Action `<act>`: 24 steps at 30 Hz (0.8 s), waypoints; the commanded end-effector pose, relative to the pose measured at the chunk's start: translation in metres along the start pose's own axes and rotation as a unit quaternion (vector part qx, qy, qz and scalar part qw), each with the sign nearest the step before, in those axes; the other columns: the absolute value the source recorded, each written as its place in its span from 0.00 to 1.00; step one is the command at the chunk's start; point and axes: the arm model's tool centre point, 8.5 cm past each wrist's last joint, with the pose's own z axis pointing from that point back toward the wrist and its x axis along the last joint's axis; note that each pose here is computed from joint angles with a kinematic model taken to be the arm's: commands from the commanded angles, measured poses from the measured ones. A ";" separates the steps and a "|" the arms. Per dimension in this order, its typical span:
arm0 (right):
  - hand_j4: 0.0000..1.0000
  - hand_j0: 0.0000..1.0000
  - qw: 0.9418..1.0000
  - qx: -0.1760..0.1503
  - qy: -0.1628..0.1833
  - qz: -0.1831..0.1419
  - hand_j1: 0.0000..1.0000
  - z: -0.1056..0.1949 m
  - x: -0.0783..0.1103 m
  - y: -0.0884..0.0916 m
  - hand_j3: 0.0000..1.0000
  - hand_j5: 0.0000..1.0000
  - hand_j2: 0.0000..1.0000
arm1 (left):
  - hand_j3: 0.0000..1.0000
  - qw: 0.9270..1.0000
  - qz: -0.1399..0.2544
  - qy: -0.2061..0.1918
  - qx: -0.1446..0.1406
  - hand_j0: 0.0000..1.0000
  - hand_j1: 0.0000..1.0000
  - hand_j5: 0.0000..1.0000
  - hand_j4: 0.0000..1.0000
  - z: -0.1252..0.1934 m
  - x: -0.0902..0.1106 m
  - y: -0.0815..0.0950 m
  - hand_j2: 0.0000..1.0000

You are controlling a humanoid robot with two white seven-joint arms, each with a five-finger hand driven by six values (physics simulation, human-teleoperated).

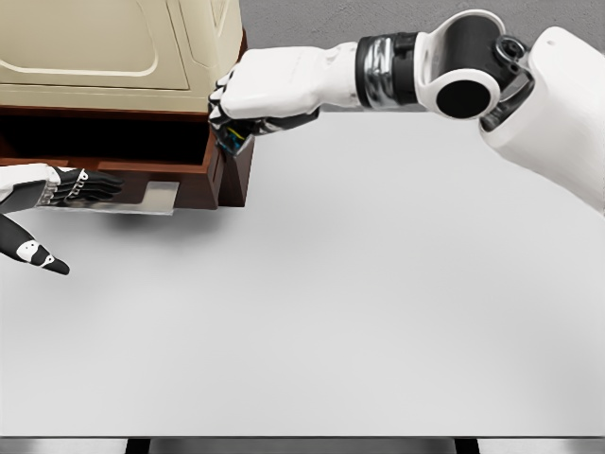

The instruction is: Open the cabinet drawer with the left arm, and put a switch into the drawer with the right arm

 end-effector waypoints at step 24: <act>0.42 0.42 1.000 -0.012 -0.005 -0.029 0.42 -0.049 0.016 -0.022 0.42 0.42 0.42 | 1.00 1.000 0.012 -0.007 -0.008 1.00 1.00 1.00 1.00 -0.002 0.001 -0.003 1.00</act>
